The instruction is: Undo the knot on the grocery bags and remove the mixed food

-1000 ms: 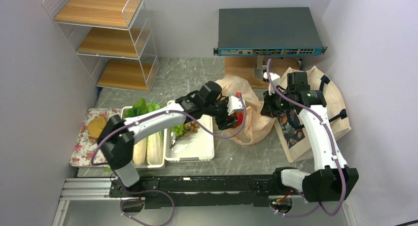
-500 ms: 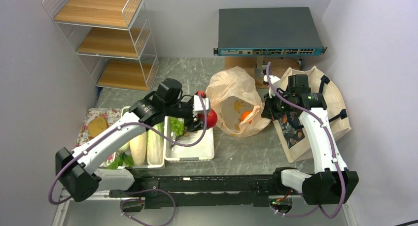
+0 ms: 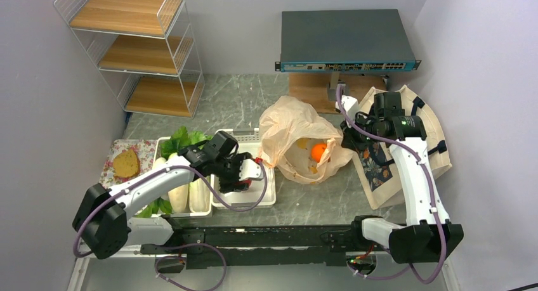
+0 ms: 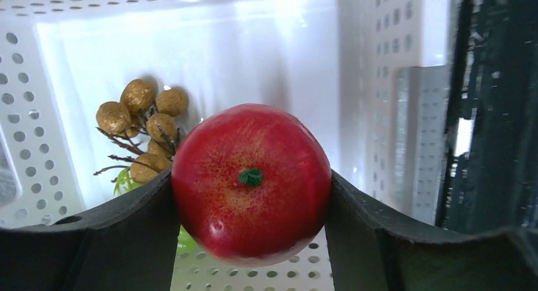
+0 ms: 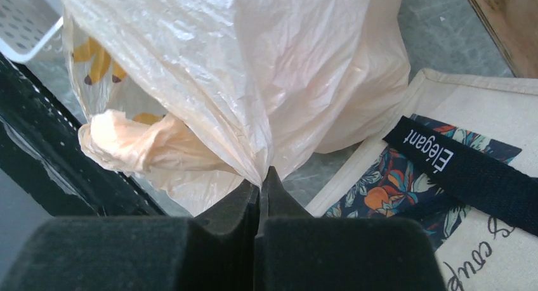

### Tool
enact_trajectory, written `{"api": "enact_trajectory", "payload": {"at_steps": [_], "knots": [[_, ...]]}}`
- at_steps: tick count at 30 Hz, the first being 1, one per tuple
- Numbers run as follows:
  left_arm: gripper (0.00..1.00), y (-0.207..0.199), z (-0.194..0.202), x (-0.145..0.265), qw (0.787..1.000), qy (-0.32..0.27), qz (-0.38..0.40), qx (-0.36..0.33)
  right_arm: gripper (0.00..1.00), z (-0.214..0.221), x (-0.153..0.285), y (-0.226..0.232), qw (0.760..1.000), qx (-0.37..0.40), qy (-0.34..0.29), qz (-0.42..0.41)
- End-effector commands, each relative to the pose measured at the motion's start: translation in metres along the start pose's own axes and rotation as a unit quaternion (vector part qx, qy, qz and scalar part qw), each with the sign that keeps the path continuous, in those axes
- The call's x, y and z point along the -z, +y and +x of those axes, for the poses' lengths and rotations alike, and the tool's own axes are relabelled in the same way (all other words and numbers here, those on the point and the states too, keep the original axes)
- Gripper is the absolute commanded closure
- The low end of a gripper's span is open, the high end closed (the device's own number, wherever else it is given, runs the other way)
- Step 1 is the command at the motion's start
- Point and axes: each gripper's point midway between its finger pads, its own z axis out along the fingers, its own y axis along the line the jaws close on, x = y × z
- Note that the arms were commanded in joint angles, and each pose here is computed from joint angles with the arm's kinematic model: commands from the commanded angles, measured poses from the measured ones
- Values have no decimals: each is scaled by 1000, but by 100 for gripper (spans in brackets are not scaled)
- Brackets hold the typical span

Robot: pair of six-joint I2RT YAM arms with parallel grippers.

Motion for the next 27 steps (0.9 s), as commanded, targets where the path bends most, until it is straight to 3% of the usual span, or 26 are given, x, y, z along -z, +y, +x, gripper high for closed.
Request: {"api": "enact_trajectory", "payload": {"at_steps": [1, 4, 5, 11, 16, 18, 21, 24, 27], "knots": [[35, 29, 4, -2, 997, 24, -50, -47, 100, 4, 10, 5, 997, 72, 9, -13], [5, 20, 1, 2, 997, 25, -22, -65, 100, 13, 12, 9, 996, 89, 19, -16], [1, 13, -3, 9, 997, 16, -7, -75, 100, 15, 14, 12, 995, 97, 19, -17], [0, 1, -61, 54, 988, -97, -17, -121, 100, 25, 22, 29, 993, 113, 11, -23], [1, 9, -156, 96, 956, -225, -57, -179, 100, 37, 21, 32, 995, 94, 19, -10], [6, 12, -204, 96, 934, -268, -72, -224, 100, 36, 21, 38, 997, 80, 12, -19], [25, 1, -253, 77, 917, -309, -30, -251, 100, 31, 19, 40, 998, 57, 3, -27], [49, -15, -285, 49, 897, -335, 15, -287, 100, 21, 16, 38, 999, 25, 2, -41], [62, -27, -303, 24, 875, -367, 23, -315, 100, 8, 15, 37, 998, -5, 2, -61]]}}
